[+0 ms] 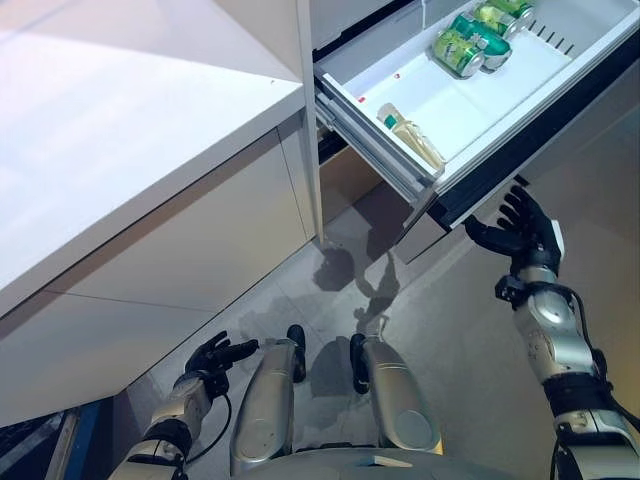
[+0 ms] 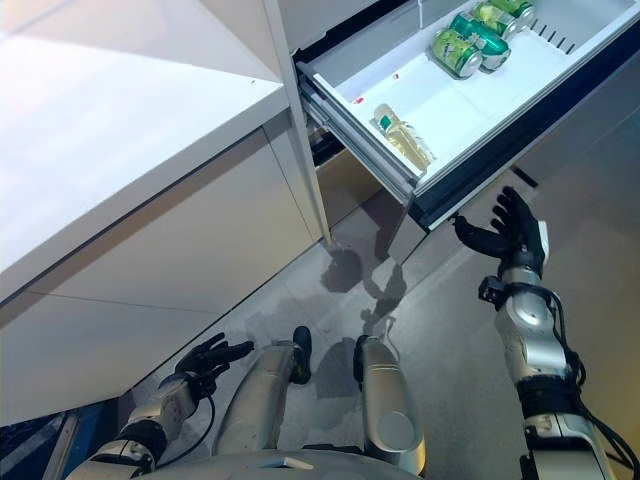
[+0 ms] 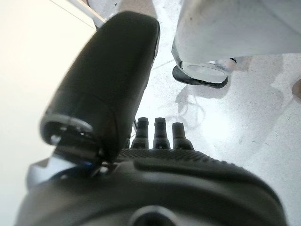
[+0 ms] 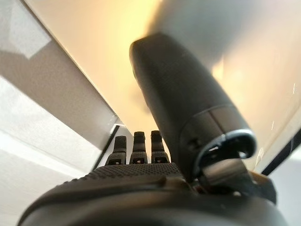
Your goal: Put drinks into fridge and close the fridge
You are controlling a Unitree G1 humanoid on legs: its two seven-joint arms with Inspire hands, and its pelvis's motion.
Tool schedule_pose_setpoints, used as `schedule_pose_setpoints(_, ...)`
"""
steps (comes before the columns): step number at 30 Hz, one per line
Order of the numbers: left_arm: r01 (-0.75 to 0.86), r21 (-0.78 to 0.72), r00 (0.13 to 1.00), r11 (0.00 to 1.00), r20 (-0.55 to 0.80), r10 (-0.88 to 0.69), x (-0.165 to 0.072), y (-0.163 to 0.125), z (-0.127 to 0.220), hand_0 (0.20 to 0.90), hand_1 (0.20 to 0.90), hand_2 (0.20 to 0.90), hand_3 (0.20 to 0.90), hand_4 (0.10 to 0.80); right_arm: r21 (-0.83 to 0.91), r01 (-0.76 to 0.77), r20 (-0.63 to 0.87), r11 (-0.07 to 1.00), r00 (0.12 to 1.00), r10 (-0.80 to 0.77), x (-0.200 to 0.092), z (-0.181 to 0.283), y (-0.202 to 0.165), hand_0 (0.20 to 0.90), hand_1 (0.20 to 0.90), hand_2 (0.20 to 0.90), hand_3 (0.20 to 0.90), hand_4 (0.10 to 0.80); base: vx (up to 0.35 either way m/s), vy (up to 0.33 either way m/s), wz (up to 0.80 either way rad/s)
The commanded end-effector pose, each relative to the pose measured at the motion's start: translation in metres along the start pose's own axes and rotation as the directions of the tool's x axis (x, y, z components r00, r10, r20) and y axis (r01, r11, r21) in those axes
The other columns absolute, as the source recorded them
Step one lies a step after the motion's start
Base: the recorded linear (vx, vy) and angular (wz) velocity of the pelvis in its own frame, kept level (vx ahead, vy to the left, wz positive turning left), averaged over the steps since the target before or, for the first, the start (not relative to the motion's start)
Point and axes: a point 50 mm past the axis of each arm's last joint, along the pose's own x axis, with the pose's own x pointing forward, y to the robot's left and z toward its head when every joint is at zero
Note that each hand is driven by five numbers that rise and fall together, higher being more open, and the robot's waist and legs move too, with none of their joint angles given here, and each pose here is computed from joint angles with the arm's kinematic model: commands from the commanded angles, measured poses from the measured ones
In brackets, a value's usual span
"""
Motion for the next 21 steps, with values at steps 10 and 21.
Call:
schedule_pose_setpoints(10, -0.004, 0.062, 0.997, 0.998, 0.074, 0.000, 0.003, -0.011, 0.036, 0.900, 0.900, 0.900, 0.900, 0.800, -0.185, -0.240, 0.498, 0.953, 0.813, 0.301, 0.033, 0.165, 0.090, 0.900, 0.900, 0.900, 0.900, 0.800, -0.019, -0.002, 0.00)
schedule_pose_setpoints(21, 0.037, 0.111, 0.996, 0.993, 0.080, -0.046, 0.005, -0.031, 0.043, 0.900, 0.900, 0.900, 0.900, 0.800, -0.234, -0.321, 0.587, 0.917, 0.706, 0.397, 0.030, 0.231, 0.150, 0.900, 0.900, 0.900, 0.900, 0.800, -0.006, -0.012, 0.13)
